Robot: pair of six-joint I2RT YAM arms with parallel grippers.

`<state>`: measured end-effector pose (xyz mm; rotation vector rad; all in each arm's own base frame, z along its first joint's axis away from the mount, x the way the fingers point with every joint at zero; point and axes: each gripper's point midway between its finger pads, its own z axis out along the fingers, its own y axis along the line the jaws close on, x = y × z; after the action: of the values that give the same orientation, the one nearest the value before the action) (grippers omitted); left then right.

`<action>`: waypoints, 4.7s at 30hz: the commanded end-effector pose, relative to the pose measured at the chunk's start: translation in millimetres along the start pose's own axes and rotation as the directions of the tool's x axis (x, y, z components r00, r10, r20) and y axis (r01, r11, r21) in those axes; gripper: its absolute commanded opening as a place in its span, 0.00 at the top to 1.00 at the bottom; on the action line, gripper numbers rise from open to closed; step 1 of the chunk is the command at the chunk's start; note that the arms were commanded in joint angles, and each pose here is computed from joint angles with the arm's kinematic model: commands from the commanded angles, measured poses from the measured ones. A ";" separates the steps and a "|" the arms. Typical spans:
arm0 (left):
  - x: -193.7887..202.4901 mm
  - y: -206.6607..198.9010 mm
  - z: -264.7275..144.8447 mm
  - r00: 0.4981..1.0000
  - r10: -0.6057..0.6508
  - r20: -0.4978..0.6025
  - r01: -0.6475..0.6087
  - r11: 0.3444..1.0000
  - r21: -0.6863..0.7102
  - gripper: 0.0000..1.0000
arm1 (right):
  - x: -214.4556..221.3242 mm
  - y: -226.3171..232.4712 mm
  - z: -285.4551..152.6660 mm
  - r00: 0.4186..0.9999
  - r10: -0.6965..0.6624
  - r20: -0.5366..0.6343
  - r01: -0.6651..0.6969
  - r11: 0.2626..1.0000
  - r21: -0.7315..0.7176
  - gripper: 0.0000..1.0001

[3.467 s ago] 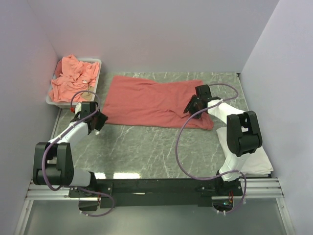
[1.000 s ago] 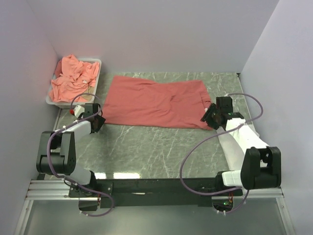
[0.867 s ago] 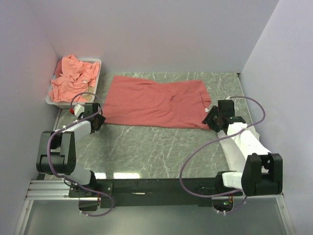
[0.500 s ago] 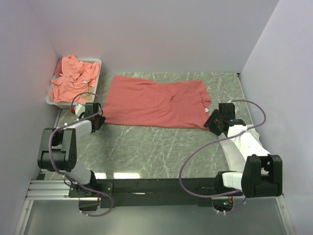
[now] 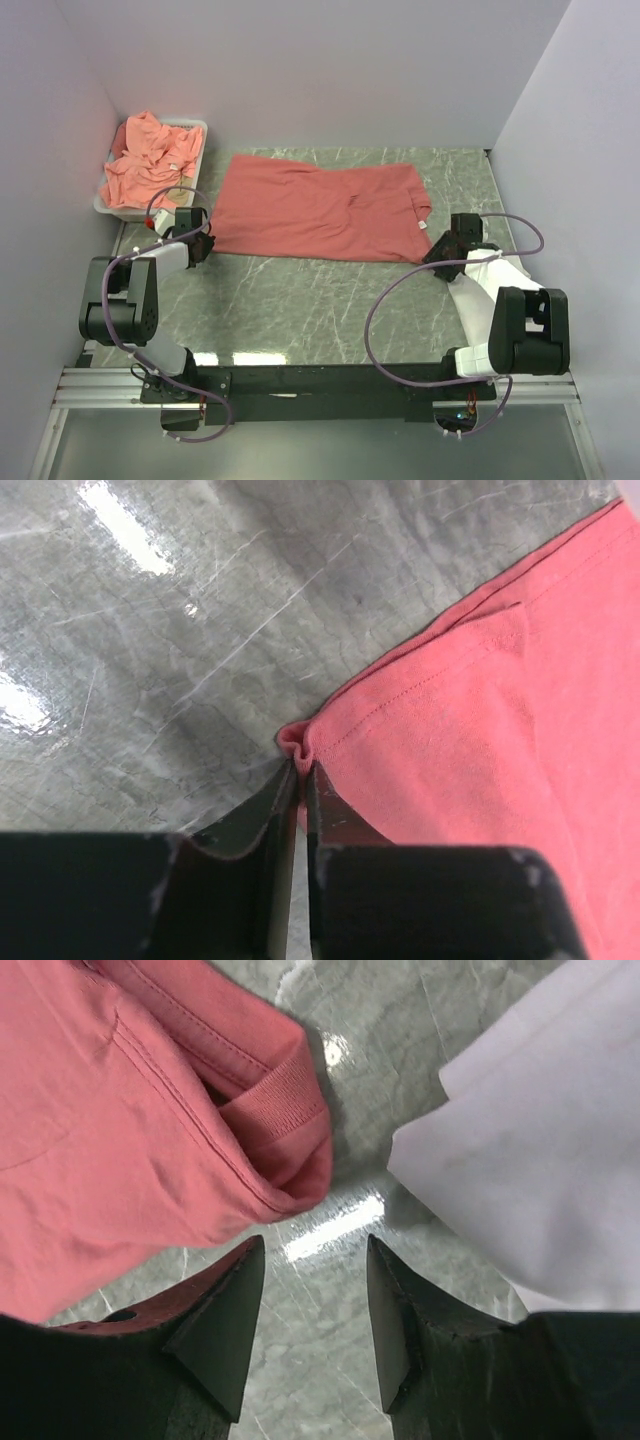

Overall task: Fold and stack the t-shirts
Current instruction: Fold the tshirt

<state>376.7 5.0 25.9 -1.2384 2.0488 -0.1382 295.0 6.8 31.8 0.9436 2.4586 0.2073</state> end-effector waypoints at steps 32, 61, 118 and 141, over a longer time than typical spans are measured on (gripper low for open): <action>-5.8 -21.3 -1.8 1.000 0.019 -0.005 -0.019 0.998 0.060 0.99 | -42.6 30.1 18.8 0.990 -0.062 0.125 0.066 0.998 -0.024 0.59; -4.8 -20.1 -0.7 1.000 0.025 -0.007 -0.025 0.998 0.057 0.99 | -37.2 35.9 -17.0 0.990 -0.057 0.130 0.053 0.998 0.031 0.55; -18.8 26.3 -36.7 0.998 -0.022 0.060 0.029 0.993 -0.113 0.99 | -34.1 20.5 2.4 0.996 -0.021 0.084 0.017 0.999 0.048 1.00; -76.3 33.1 -220.3 0.960 -0.156 0.232 0.097 0.965 0.245 1.00 | -21.5 43.2 -202.2 0.943 -0.009 0.332 0.132 0.927 -0.351 1.00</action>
<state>238.2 20.3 158.9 -1.2446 1.7672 -0.2452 232.1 36.0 163.6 0.7334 2.1868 0.4260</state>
